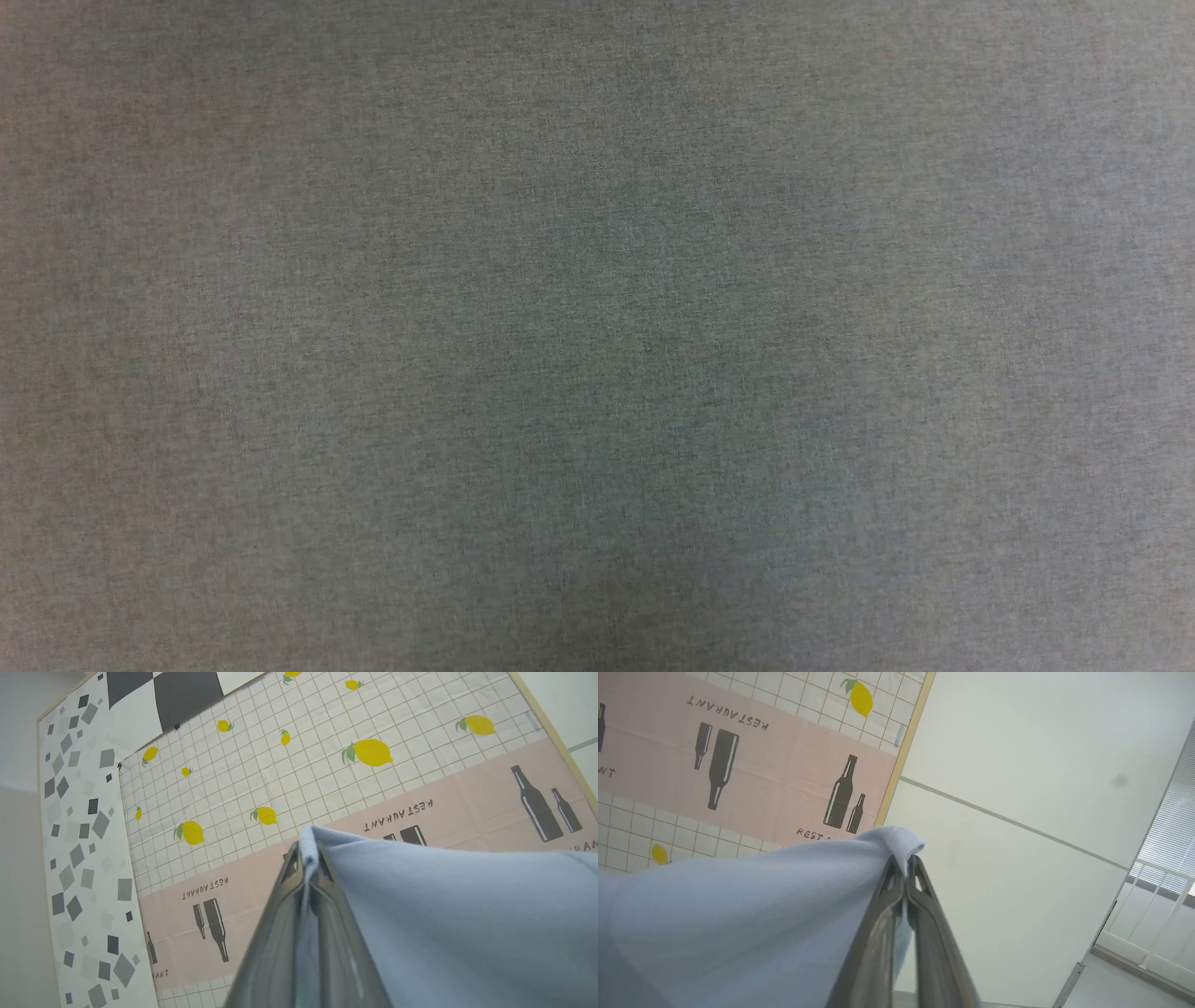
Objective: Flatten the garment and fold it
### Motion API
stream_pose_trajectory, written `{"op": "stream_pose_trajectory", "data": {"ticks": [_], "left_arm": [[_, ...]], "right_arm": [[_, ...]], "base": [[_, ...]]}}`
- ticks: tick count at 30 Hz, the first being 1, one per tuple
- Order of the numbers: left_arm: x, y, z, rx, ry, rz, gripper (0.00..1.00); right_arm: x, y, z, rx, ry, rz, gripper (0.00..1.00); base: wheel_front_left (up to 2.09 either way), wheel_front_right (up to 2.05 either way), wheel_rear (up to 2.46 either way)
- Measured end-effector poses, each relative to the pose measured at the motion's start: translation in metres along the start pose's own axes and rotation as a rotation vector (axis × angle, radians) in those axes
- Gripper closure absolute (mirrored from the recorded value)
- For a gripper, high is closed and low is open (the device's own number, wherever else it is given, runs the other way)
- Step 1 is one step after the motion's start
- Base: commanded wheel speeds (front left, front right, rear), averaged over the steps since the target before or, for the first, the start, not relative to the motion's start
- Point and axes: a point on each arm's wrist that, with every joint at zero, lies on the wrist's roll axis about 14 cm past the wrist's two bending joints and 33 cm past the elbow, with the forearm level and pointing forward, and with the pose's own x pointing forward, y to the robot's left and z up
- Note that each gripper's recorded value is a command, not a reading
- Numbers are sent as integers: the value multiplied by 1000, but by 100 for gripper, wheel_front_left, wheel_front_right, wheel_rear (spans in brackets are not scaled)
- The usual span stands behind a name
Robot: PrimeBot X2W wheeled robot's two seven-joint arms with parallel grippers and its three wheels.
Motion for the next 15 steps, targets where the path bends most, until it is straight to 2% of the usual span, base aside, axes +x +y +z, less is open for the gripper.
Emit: {"op": "stream_pose_trajectory", "data": {"ticks": [3,7,11,15], "left_arm": [[-1,-4,-8,0,14,-16,100],[-27,-17,-53,-5,166,-83,100],[-92,-40,-117,-34,406,-190,100],[-170,-51,-160,-90,650,-262,100]], "right_arm": [[3,5,-7,15,2,8,100],[-5,27,-36,17,66,69,100],[-42,60,-103,47,241,169,100],[-95,84,-156,111,392,246,100]], "base": [[0,0,0],[0,0,0],[0,0,0],[0,0,0]]}}
